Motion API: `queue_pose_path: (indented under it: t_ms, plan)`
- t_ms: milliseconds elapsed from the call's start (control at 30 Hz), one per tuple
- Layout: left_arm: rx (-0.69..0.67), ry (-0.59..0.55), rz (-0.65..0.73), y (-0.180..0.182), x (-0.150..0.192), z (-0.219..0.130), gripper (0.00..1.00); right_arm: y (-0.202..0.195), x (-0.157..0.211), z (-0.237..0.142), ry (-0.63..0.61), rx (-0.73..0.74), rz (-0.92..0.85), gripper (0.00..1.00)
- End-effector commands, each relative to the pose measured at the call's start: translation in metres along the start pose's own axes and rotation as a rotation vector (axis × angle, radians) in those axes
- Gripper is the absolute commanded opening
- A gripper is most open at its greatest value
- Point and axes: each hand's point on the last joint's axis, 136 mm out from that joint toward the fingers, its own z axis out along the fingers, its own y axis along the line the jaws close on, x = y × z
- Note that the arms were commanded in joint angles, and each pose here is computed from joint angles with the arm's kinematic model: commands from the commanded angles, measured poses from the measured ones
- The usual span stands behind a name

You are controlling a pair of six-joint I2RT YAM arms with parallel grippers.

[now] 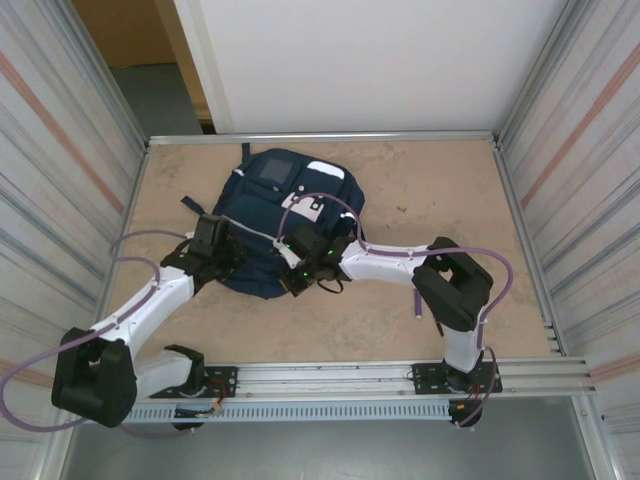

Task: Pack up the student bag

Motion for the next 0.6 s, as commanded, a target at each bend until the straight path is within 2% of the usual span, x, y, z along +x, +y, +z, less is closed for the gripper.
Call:
queue_pose_path:
  t_ms: [0,233,300,367,567]
  plan:
    - [-0.083,-0.011,0.098,0.027,-0.004,-0.007,0.0,-0.06,0.018,-0.02,0.052,0.207,-0.021,0.0]
    - [-0.03,0.216,0.183,0.024,0.028,0.012,0.0,-0.117,0.012,-0.036,0.042,0.25,0.108,0.0]
    - [-0.006,0.246,0.171,0.025,0.038,0.018,0.0,-0.137,0.003,-0.039,0.023,0.273,0.177,0.0]
    - [0.011,0.277,0.166,0.025,0.045,0.021,0.0,-0.158,-0.003,-0.039,0.011,0.312,0.245,0.05]
    - [0.029,0.301,0.216,0.025,0.053,0.014,0.0,-0.202,-0.017,-0.038,0.034,0.438,0.328,0.11]
